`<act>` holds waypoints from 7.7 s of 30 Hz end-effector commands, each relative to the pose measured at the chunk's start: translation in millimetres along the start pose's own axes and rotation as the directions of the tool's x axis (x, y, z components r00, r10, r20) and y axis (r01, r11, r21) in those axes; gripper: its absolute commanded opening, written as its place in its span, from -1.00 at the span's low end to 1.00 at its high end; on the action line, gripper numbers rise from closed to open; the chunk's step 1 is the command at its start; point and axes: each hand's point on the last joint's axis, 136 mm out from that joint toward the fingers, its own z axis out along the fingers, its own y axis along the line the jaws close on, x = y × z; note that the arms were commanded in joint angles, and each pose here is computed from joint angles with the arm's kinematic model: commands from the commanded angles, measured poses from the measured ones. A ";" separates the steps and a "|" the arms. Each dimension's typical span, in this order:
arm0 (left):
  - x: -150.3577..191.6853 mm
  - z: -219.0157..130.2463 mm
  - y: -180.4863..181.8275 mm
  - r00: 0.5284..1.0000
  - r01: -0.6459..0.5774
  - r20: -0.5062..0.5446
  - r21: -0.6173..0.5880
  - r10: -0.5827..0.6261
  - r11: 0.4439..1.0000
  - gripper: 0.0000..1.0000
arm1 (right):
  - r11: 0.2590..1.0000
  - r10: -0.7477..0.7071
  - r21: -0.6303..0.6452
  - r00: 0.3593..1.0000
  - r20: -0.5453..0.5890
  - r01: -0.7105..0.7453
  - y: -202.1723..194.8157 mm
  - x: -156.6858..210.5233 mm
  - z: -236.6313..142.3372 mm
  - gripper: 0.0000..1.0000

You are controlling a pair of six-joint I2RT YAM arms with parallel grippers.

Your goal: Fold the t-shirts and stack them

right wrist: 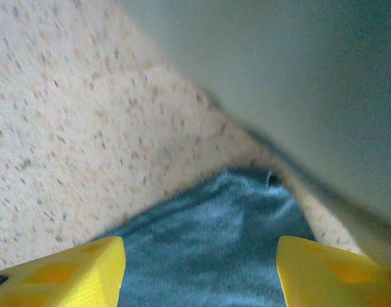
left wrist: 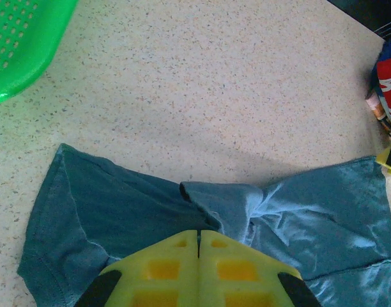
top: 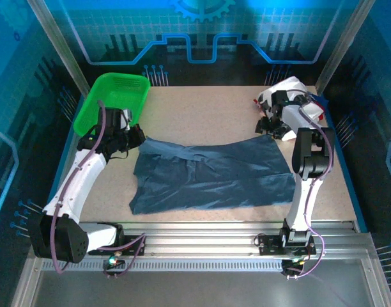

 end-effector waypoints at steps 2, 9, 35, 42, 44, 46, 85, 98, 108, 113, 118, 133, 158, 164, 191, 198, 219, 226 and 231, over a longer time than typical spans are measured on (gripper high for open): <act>-0.7 -10.9 4.5 1.000 -0.006 0.023 -0.016 0.007 1.000 -1.00 | 0.999 -0.002 0.053 1.000 -0.030 0.003 -13.6 -2.5 7.8 0.30; -1.3 -12.4 4.3 1.000 -0.004 0.026 -0.018 0.005 1.000 -1.00 | 0.998 -0.001 0.069 0.998 -0.057 0.005 -19.1 -0.2 19.5 0.20; 1.6 -17.1 5.8 0.999 -0.001 0.033 -0.021 0.001 1.000 -1.00 | 0.998 -0.046 0.051 0.999 -0.028 0.048 -12.0 -6.8 6.7 -0.68; 5.5 -16.6 8.1 1.000 0.003 0.025 -0.026 -0.002 1.000 -1.00 | 0.993 -0.054 0.102 0.997 -0.053 0.059 -20.4 -5.3 20.1 -0.11; 6.1 -16.7 8.5 1.000 0.003 0.024 -0.027 -0.003 1.000 -1.00 | 0.992 -0.060 0.112 0.996 -0.066 0.067 -20.7 -4.2 25.8 -0.13; 6.6 -16.6 8.9 1.000 0.005 0.023 -0.028 -0.004 1.000 -1.00 | 0.987 -0.063 0.144 0.994 -0.086 0.075 -25.3 -2.1 31.0 -0.15; 26.7 -20.8 19.8 1.000 -0.012 -0.005 -0.046 0.011 0.999 -1.00 | 0.999 -0.040 -0.017 0.993 0.114 0.042 -11.6 23.3 -80.5 -1.00; 108.7 -35.7 66.6 0.977 0.189 -0.072 -0.151 -0.202 0.970 -1.00 | 0.998 0.050 0.026 0.997 0.060 -0.051 -58.7 87.8 -82.7 -1.00; 152.1 -28.4 100.7 0.915 0.368 -0.070 -0.259 -0.397 0.893 -1.00 | 0.983 0.152 0.108 0.988 -0.007 -0.150 -92.5 145.0 -66.4 -1.00; 168.8 -18.6 113.6 0.887 0.407 -0.088 -0.313 -0.453 0.858 -1.00 | 0.975 0.183 0.129 0.983 -0.024 -0.179 -102.3 155.7 -58.3 -1.00; 183.3 -12.1 121.1 0.870 0.418 -0.109 -0.354 -0.480 0.837 -1.00 | 0.968 0.197 0.168 0.980 -0.033 -0.189 -110.8 163.3 -54.6 -0.98; 170.1 -25.2 96.4 0.884 0.433 -0.058 -0.275 -0.464 0.858 0.23 | 0.947 0.266 0.154 0.957 0.115 -0.282 -120.8 155.5 -87.4 0.32; 153.8 54.4 33.6 0.904 -0.130 -0.427 -0.243 0.015 0.961 0.04 | 0.982 0.036 -0.179 0.994 -0.099 -0.053 -14.4 200.7 -44.7 0.75; 163.1 79.6 28.9 0.873 -0.193 -0.483 -0.219 0.065 0.956 -0.02 | 0.985 0.028 -0.168 0.993 -0.113 -0.047 -16.1 202.1 -41.1 0.75; 236.2 49.8 2.5 0.822 -0.255 -0.554 -0.150 0.132 0.955 -0.82 | 0.990 0.037 -0.128 0.989 -0.143 -0.055 -25.1 200.8 -35.1 0.69; 269.8 26.9 -39.6 0.814 -0.205 -0.542 0.066 0.208 0.977 -0.52 | 0.992 0.044 -0.111 0.989 -0.144 -0.060 -27.5 197.3 -35.6 0.69; 207.7 79.1 55.6 0.883 -0.122 -0.441 -0.548 -0.162 0.827 -0.30 | 0.978 -0.172 0.085 0.964 -0.202 0.192 -15.6 200.6 -34.8 0.49; 203.1 143.2 51.6 0.840 -0.175 -0.519 -0.538 -0.160 0.825 -0.44 | 0.963 -0.185 0.131 0.931 -0.315 0.236 -16.6 223.3 -19.4 0.20; 159.0 182.9 40.4 0.850 -0.200 -0.515 -0.514 -0.114 0.834 -0.45 | 0.959 -0.216 0.099 0.907 -0.361 0.267 -0.4 235.9 -19.8 0.20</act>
